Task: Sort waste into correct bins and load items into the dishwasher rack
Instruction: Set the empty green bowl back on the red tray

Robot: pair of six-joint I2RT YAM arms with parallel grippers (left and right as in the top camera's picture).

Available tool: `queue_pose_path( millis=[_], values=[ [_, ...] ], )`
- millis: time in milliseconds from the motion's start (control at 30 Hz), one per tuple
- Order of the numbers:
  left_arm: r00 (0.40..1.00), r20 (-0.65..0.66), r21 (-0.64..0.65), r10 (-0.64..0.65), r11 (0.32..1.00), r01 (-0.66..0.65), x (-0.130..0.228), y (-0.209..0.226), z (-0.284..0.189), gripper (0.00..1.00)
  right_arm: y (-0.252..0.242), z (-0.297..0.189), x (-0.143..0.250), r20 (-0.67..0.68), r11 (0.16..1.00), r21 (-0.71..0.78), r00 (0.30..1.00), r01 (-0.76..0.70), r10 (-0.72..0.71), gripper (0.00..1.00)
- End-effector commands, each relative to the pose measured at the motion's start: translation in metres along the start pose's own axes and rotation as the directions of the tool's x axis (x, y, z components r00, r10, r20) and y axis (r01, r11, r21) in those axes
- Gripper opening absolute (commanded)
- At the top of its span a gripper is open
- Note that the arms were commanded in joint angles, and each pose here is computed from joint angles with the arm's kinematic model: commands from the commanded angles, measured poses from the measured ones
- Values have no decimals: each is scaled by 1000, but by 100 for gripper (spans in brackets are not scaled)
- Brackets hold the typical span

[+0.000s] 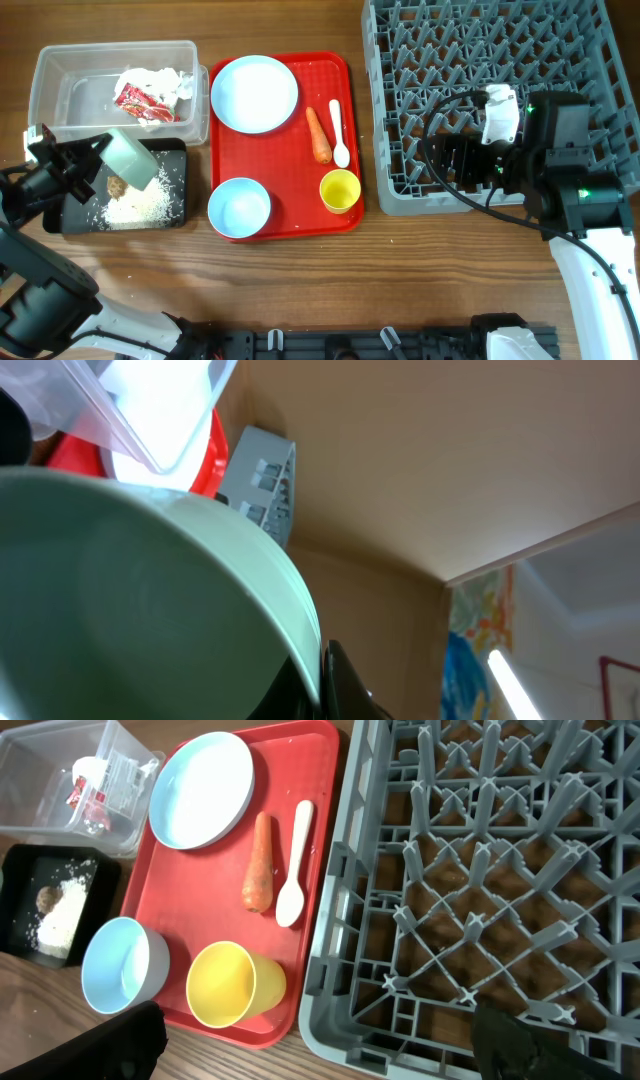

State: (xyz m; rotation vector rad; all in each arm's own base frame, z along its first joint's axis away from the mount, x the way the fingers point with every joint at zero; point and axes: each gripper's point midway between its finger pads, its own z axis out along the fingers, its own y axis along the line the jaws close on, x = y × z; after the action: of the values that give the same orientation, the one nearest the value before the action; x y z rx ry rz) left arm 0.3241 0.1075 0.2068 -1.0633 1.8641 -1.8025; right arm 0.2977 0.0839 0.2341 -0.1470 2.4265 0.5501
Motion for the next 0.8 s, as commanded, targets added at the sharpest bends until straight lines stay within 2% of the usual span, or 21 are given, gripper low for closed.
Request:
queue_pose_path(
  millis=[0, 100, 200, 300, 333, 367, 433, 467, 533, 567, 600, 633, 700, 767],
  values=[
    [998, 14, 65, 67, 996, -67, 8, -17, -2, 4, 1, -2, -6, 12, 1000, 4, 1000, 7, -7, 100],
    [949, -58, 106, 309, 947, -302, 47, -44, 26, 4, 1, -2, -7, 15, 1000, 4, 1000, 8, -8, 100],
    [832, -266, 165, 488, 873, -459, 102, -45, 84, 4, 1, -2, -6, 14, 1000, 4, 1000, 8, -8, 100],
    [686, -470, 242, 555, 829, -505, 153, -33, 143, 4, 1, -2, -6, 12, 1000, 3, 1000, 5, -5, 100],
    [645, -530, 221, 550, 824, -521, 164, -24, 161, 4, 1, -2, -6, 12, 1000, 3, 1000, 4, -4, 100],
    [622, -596, 123, 509, 823, -555, 171, -7, 185, 4, 1, -2, -6, 11, 1000, 4, 1000, -1, 1, 100],
    [672, -597, -139, 438, 768, -625, 165, 24, 225, 4, 1, -2, -5, 8, 1000, 4, 1000, -3, 3, 100],
    [684, -557, -257, 472, 685, -682, 154, 37, 242, 4, 1, -2, -3, 1, 1000, 5, 1000, -5, 5, 100],
    [682, -476, -507, 555, 461, -728, 124, 64, 250, 4, 1, -2, -2, -3, 1000, 5, 1000, -7, 7, 100],
    [664, -456, -607, 593, 338, -719, 110, 73, 244, 4, 0, -2, -1, -9, 1000, 6, 1000, -10, 10, 100],
    [632, -450, -705, 631, 184, -685, 98, 83, 234, 4, 0, -2, 1, -15, 1000, 7, 1000, -11, 11, 100],
    [609, -448, -768, 655, 68, -637, 89, 89, 225, 4, 0, -2, 2, -18, 1000, 7, 1000, -13, 13, 100],
    [586, -480, -799, 653, -49, -599, 82, 102, 218, 4, 0, -2, 2, -18, 1000, 7, 1000, -13, 13, 100],
    [612, -511, -805, 604, -87, -587, 78, 122, 212, 4, 0, -2, 3, -24, 1000, 8, 1000, -16, 16, 100]
  ],
)
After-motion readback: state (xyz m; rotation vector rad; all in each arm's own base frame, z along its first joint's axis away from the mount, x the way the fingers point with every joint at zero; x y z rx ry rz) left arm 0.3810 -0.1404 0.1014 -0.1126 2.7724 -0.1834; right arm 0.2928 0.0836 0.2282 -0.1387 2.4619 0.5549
